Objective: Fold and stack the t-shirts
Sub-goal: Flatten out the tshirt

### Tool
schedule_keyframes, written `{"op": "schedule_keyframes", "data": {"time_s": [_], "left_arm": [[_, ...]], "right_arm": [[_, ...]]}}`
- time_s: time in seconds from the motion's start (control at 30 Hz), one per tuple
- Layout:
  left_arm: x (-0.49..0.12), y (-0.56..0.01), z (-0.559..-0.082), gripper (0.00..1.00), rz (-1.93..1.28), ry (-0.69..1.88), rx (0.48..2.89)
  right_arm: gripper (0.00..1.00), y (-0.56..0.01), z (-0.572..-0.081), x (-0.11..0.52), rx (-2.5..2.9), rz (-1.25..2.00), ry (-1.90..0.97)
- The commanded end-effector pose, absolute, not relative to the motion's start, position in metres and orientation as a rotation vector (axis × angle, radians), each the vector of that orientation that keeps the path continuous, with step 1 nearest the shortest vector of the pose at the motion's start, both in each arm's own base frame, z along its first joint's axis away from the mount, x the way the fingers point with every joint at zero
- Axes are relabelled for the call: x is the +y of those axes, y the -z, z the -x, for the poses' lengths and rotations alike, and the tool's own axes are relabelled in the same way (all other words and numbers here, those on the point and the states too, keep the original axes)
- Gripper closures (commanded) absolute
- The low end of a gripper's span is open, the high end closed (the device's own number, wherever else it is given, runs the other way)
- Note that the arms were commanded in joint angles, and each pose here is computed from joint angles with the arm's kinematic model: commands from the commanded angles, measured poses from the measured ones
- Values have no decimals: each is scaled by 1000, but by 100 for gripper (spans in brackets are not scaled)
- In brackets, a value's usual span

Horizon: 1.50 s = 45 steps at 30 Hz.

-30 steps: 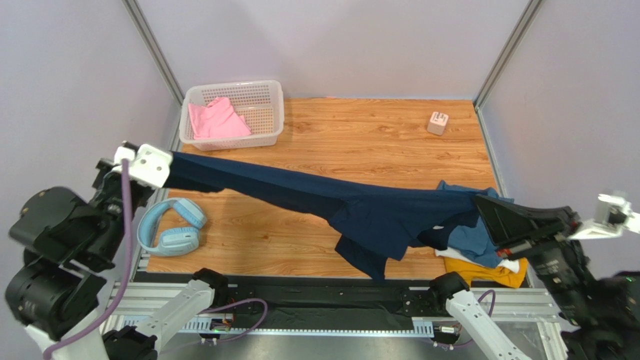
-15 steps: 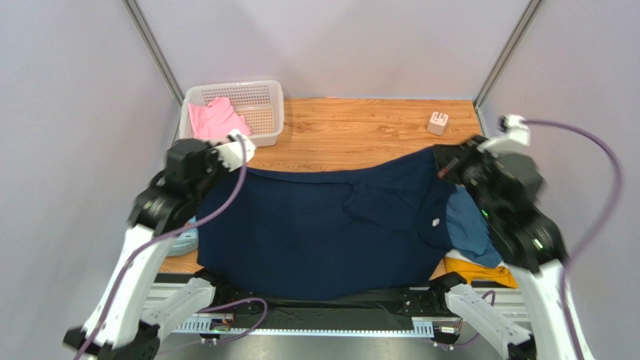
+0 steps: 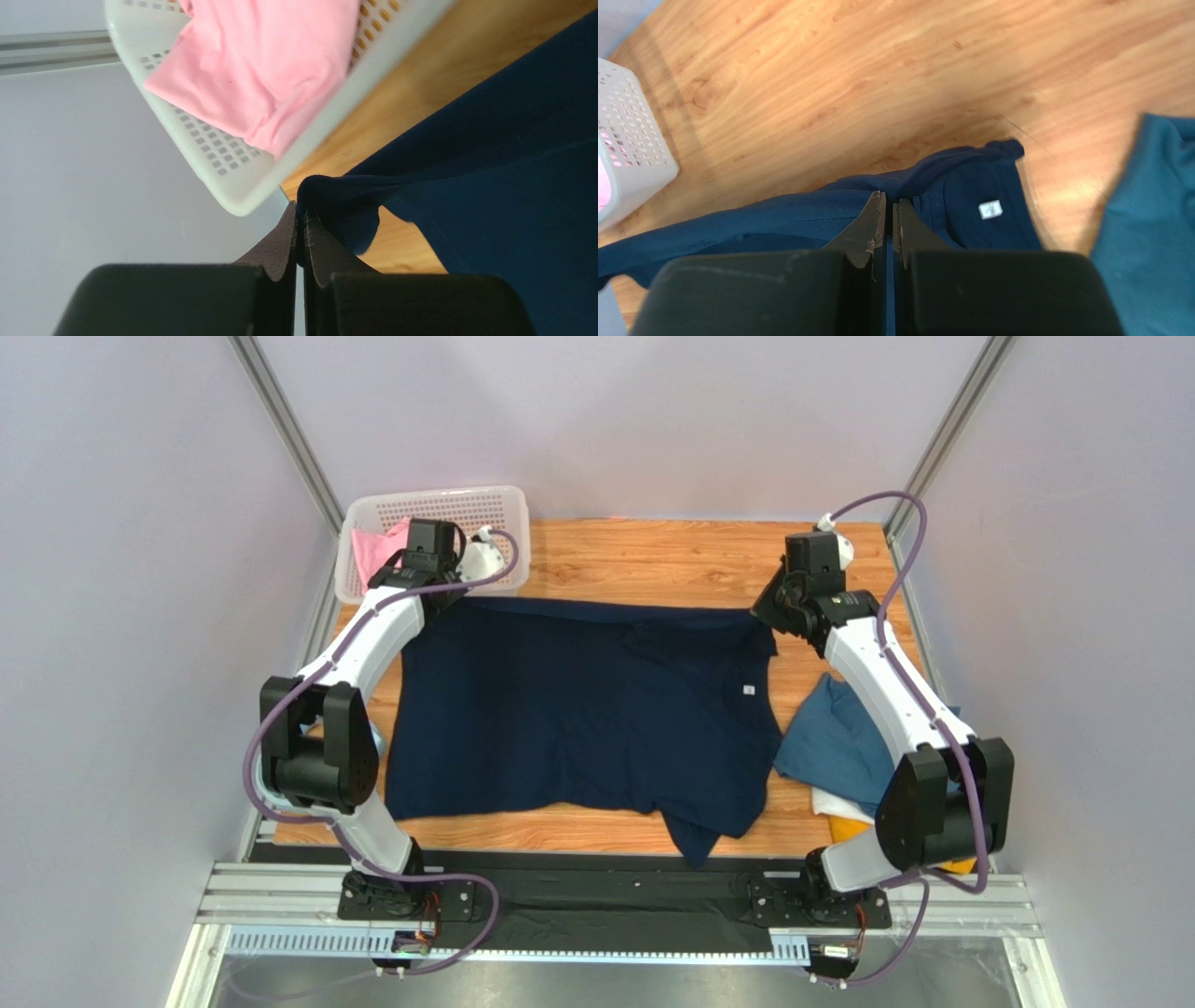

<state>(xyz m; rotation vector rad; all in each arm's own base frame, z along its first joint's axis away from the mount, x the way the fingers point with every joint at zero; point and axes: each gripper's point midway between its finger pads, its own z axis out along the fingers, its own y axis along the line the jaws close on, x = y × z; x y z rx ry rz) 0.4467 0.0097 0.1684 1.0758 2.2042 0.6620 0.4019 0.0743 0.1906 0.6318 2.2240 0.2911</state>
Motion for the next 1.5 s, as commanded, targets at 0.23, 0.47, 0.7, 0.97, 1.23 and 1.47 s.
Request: {"op": "schedule_keyframes", "data": {"time_s": [0.23,0.47,0.7,0.97,1.23,1.47], "left_arm": [[10,-182,-464,100,-1020,-674,2134],[12,-195,-444,100,-1009,-676,2100],[12,-235,-390,100,-964,-641,2003],[11,-188,-389,100,-991,-607,2088],[11,-155,-425,100,-1014,-609,2196],[5,-153,-419,100,-1029,-575,2182]], "right_arm": [[100,-213,-443,74,2116,-628,-361],[100,-248,-418,78,2066,-577,-434],[100,-277,-344,82,2017,-482,-533],[100,-217,-378,67,2094,-587,-445],[98,-137,-461,92,2402,-624,-464],[36,-125,-427,93,2444,-596,-357]]}}
